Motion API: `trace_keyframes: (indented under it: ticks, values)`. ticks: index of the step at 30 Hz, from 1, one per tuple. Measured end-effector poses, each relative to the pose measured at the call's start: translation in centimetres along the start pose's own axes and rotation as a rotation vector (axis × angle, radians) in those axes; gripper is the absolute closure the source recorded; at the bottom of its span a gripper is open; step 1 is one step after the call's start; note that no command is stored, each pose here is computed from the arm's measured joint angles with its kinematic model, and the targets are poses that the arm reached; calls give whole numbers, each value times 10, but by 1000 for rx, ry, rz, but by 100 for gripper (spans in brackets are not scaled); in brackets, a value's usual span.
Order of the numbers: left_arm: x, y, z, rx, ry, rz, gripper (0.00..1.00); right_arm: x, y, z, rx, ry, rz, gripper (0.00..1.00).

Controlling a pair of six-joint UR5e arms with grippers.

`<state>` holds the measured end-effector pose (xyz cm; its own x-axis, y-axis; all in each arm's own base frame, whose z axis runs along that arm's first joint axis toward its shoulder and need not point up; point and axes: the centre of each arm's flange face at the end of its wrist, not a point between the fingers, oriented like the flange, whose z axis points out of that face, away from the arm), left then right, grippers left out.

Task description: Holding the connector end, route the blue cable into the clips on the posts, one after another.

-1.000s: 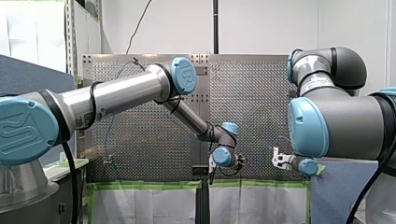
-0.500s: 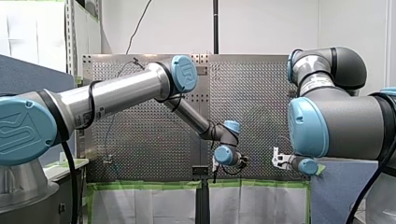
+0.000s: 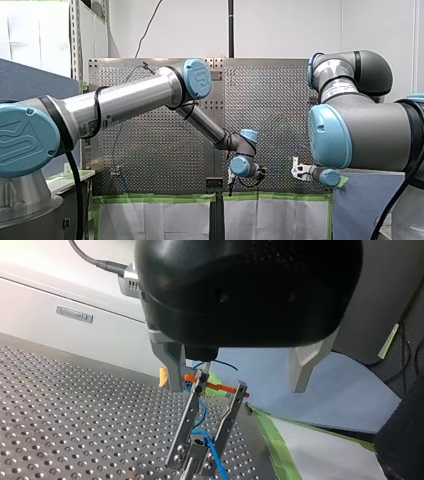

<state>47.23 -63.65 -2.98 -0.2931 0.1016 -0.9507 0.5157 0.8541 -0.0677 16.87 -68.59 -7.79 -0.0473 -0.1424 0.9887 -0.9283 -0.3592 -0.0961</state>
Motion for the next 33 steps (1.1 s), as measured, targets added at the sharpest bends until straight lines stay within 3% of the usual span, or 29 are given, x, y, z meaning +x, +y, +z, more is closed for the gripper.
trace_keyframes:
  ticks: [14, 26, 33]
  values:
    - [-6, -5, -8, -17, -11, -21, 2, 0, 0, 0, 2, -5, 12, 100]
    - [-45, -2, -28, -71, -108, -54, 2, -2, -2, -1, 6, -16, 16, 100]
    - [-68, 4, -40, -116, -172, -115, 2, -2, -2, -1, 11, -18, 18, 100]
